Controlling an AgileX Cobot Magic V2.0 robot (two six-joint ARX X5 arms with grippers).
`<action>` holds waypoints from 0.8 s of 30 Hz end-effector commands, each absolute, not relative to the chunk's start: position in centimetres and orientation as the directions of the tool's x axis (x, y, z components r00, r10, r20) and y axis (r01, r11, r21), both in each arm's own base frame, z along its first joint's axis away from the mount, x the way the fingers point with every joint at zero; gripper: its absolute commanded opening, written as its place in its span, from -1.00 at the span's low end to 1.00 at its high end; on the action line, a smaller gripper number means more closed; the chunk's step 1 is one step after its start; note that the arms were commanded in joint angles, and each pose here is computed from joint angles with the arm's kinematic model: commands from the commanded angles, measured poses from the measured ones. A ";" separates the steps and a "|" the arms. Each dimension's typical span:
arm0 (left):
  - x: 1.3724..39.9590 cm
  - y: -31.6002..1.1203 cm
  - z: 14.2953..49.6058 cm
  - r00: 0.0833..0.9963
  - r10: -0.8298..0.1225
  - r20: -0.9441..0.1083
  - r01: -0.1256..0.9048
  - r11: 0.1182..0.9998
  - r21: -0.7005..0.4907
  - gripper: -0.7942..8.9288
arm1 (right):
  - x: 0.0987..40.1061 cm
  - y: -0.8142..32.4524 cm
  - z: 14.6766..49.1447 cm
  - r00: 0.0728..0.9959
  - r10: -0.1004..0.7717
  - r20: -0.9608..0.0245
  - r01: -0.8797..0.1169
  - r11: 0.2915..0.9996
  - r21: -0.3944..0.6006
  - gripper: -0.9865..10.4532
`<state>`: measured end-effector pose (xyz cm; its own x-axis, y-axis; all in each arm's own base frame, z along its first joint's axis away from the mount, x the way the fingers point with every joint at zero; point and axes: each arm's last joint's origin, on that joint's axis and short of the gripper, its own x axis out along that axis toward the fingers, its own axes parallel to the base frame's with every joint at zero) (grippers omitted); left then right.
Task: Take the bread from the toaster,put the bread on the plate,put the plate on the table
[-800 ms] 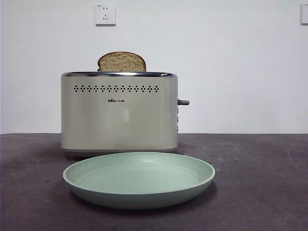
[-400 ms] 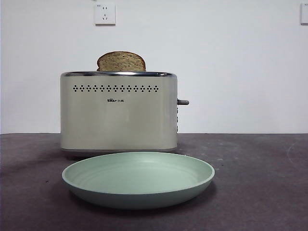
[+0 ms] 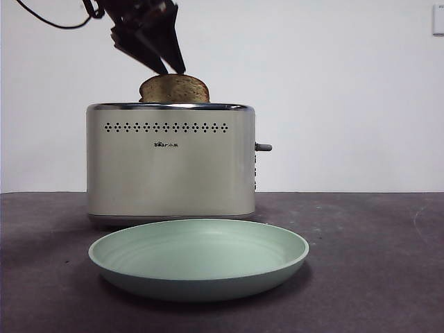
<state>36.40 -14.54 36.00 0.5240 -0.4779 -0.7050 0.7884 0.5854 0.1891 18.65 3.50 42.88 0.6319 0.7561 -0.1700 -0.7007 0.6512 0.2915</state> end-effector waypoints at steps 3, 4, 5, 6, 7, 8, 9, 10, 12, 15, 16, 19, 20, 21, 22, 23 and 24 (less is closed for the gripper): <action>37.6 -14.9 34.3 0.504 -0.462 -0.730 0.800 0.568 0.193 -0.13 | 19.1 3.5 42.6 0.628 0.755 -0.189 -0.703 0.655 0.278 -0.39; 37.8 -14.9 34.0 0.497 -0.460 -0.736 0.802 0.567 0.188 -0.13 | 19.2 3.6 42.5 0.627 0.755 -0.194 -0.701 0.655 0.283 -0.39; 37.9 -15.0 33.7 0.492 -0.459 -0.740 0.804 0.566 0.183 -0.13 | 19.2 3.6 42.5 0.626 0.755 -0.196 -0.700 0.655 0.285 -0.39; 38.0 -15.0 33.5 0.489 -0.457 -0.743 0.805 0.566 0.181 -0.14 | 19.2 3.6 42.4 0.625 0.755 -0.199 -0.699 0.655 0.287 -0.39; 38.2 -15.1 33.3 0.485 -0.456 -0.746 0.806 0.565 0.178 -0.14 | 19.3 3.6 42.4 0.624 0.754 -0.203 -0.697 0.655 0.291 -0.39; 38.2 -15.1 33.2 0.484 -0.456 -0.747 0.807 0.563 0.180 -0.19 | 19.3 3.6 42.3 0.624 0.754 -0.204 -0.697 0.655 0.292 -0.39; 38.2 -15.1 33.2 0.486 -0.454 -0.747 0.807 0.562 0.184 -0.31 | 19.3 3.6 42.3 0.623 0.754 -0.207 -0.696 0.655 0.294 -0.39; 38.3 -15.1 33.3 0.493 -0.449 -0.745 0.804 0.562 0.194 -0.53 | 19.3 3.6 42.2 0.622 0.754 -0.211 -0.694 0.656 0.297 -0.39; 38.3 -15.1 33.4 0.514 -0.435 -0.740 0.797 0.561 0.224 -0.83 | 19.2 3.6 42.1 0.620 0.753 -0.221 -0.693 0.657 0.295 -0.39; 38.2 -14.9 34.2 0.551 -0.400 -0.733 0.774 0.573 0.269 -0.85 | 19.4 3.6 41.7 0.619 0.744 -0.252 -0.680 0.668 0.303 -0.39; 38.0 -14.8 34.6 0.558 -0.401 -0.726 0.771 0.574 0.275 -0.85 | 19.4 3.6 41.5 0.624 0.733 -0.270 -0.667 0.680 0.305 -0.39; 37.0 -14.7 36.0 0.576 -0.417 -0.703 0.768 0.572 0.290 -0.85 | 19.9 3.6 40.7 0.626 0.708 -0.327 -0.635 0.706 0.313 -0.40; 36.6 -14.7 36.5 0.584 -0.423 -0.693 0.766 0.570 0.297 -0.85 | 20.0 3.6 40.5 0.622 0.703 -0.345 -0.624 0.711 0.323 -0.40; 36.0 -14.7 37.2 0.593 -0.430 -0.681 0.763 0.571 0.304 -0.85 | 20.2 3.7 40.2 0.612 0.702 -0.364 -0.616 0.712 0.337 -0.40; 35.4 -14.6 38.0 0.604 -0.438 -0.666 0.759 0.571 0.313 -0.85 | 20.5 3.8 39.8 0.601 0.703 -0.381 -0.610 0.711 0.351 -0.39; 34.9 -14.6 38.7 0.614 -0.446 -0.652 0.755 0.573 0.320 -0.85 | 20.6 3.9 39.6 0.592 0.703 -0.393 -0.604 0.710 0.361 -0.40; 34.1 -14.5 39.6 0.625 -0.456 -0.634 0.750 0.577 0.324 -0.85 | 20.9 3.9 39.3 0.580 0.705 -0.410 -0.597 0.709 0.374 -0.39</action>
